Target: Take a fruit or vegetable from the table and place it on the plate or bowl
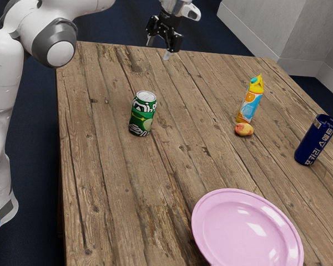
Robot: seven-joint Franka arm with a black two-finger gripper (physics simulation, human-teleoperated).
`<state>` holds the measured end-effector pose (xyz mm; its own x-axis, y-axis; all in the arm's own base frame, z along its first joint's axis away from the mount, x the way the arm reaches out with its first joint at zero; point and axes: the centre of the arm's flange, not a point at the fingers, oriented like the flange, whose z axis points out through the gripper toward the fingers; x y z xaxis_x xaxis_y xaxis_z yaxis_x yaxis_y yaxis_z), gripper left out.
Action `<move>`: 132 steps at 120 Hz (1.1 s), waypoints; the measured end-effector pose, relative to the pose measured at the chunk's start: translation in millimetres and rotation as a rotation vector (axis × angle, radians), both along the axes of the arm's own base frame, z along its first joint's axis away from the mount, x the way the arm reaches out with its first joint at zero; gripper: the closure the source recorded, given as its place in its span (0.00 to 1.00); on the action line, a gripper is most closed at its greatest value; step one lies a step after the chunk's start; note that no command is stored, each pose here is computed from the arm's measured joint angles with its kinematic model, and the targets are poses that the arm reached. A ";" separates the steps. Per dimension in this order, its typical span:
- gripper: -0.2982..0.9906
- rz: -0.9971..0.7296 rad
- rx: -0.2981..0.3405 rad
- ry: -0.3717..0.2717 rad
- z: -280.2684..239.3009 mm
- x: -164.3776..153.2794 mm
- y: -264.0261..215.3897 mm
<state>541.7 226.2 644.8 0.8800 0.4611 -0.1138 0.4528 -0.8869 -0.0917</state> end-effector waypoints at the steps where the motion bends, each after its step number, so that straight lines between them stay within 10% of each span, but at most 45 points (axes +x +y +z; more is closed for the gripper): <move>1: 0.23 0.000 -0.001 0.000 -0.1 0.0 0.2; 22: 0.23 0.047 -0.043 -0.027 2.9 -11.3 23.3; 39: 0.23 -0.044 -0.097 -0.220 75.6 -23.5 -19.2; 65: 0.23 -0.338 -0.254 -0.350 -30.5 127.3 -196.2; 91: 0.23 -0.294 -0.283 -0.586 -108.6 223.3 -181.7; 132: 0.23 -0.332 -0.050 -0.637 -143.3 242.4 -133.0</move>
<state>784.2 93.2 501.5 0.8754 0.1652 0.4542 0.1102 -0.9833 0.1451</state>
